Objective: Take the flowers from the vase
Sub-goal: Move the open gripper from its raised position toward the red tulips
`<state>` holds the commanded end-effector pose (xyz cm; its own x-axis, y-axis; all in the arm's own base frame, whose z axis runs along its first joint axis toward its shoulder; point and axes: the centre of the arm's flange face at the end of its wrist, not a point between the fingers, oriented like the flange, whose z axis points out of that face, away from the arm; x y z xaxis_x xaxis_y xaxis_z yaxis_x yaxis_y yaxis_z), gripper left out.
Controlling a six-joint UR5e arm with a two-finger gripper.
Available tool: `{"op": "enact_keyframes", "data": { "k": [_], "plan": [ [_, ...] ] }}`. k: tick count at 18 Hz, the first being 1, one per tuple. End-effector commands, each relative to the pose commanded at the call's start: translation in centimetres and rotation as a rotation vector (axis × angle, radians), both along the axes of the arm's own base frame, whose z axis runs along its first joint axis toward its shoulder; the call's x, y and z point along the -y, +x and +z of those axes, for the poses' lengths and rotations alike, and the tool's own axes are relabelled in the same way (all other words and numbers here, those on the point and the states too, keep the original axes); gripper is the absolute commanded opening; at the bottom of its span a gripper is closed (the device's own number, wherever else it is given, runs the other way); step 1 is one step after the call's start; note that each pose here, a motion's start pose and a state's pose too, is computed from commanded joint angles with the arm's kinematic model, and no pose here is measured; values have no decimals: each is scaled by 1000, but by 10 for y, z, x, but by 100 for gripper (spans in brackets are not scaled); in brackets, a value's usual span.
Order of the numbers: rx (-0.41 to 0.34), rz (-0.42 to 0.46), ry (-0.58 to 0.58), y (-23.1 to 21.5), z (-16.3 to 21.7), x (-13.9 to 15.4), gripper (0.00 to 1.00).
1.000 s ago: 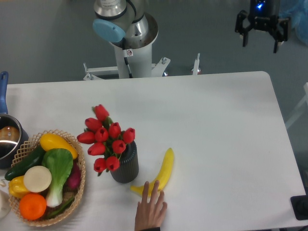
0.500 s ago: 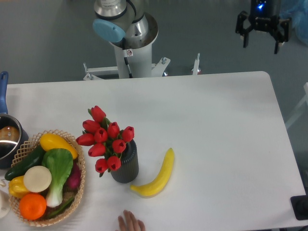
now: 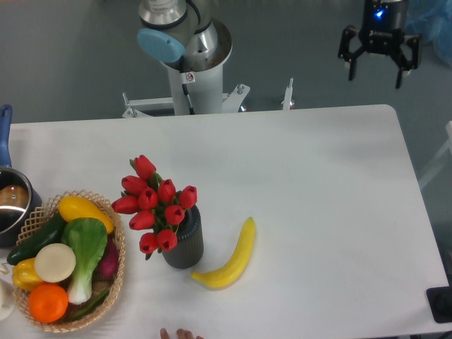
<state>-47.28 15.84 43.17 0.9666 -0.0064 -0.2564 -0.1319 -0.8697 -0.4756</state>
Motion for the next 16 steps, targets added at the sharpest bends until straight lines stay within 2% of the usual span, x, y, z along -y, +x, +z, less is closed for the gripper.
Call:
{"op": "enact_keyframes", "data": {
  "k": [3,7,9,13,16],
  "plan": [
    [55,38,94,12,-8,-9,100],
    [70,66,143,23,3,-20,100],
    [86,47,171,32,-1,-30,100],
    [112,-3,304,47,-9,-49,100],
    [179,-1,378,55,-10,-68,100]
  ]
}}
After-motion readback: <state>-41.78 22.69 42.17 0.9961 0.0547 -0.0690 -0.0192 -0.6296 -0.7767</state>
